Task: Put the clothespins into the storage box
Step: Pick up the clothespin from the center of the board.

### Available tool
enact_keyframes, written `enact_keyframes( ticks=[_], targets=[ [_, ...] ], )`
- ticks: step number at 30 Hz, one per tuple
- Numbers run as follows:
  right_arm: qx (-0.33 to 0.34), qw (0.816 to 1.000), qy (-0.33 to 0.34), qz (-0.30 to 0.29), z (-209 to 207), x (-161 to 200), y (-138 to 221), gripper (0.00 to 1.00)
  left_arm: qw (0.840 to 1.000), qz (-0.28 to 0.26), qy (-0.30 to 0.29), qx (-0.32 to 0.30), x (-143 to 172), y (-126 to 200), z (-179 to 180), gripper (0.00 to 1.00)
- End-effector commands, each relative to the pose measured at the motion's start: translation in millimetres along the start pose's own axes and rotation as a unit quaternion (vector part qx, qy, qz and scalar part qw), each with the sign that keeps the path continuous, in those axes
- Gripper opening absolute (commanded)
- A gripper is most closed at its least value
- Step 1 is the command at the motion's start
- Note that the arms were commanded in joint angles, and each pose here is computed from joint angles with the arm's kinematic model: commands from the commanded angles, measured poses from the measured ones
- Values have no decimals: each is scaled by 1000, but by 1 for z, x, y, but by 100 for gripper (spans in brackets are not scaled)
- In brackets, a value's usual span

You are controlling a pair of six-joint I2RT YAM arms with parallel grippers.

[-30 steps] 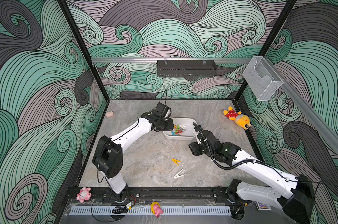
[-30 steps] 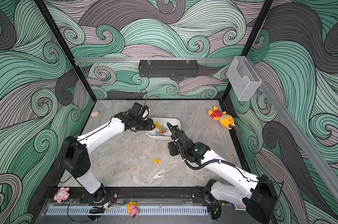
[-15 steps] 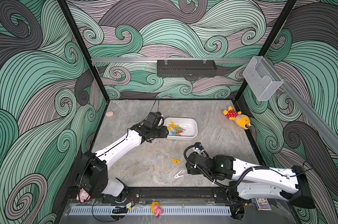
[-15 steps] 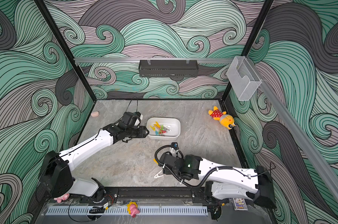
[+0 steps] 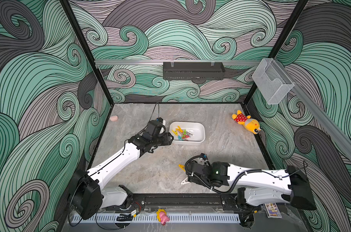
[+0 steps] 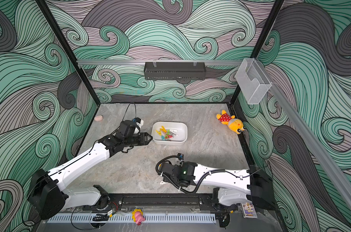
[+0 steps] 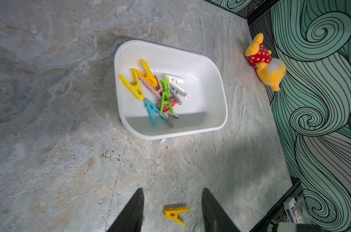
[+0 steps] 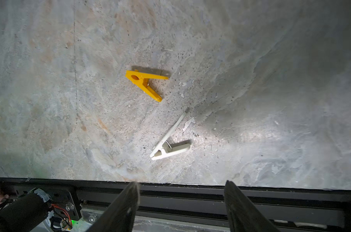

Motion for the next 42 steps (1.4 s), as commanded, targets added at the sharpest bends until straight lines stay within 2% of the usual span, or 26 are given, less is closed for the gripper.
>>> enact_keyframes(
  ticks=[1,7,19,33,42],
  targets=[
    [-31,997,-61,39,22,16,-19,68,1000,-24,-2,11,-10,18,-6,49],
    [-31,993,-85,69,32,28,-38,66,999,-43,-4,12,-10,32,-7,49],
    [5,988,-108,108,21,41,-47,64,998,-64,-12,0,-14,45,-4,49],
    [11,989,-105,107,21,32,-64,65,998,-63,-13,-1,-13,43,-2,49],
    [44,995,-64,66,8,7,-61,67,998,-60,-15,-4,-11,43,-1,49]
  ],
)
Point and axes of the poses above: each gripper's point midway between its finger pads, its own y axis back along the fingers, its own z axis along the line the jaws close on, x = y × z, the point moved 1 cm from there along y, back along the fingers, and after that the axes turned 9 degrees about -y, right-handed, at the moved point
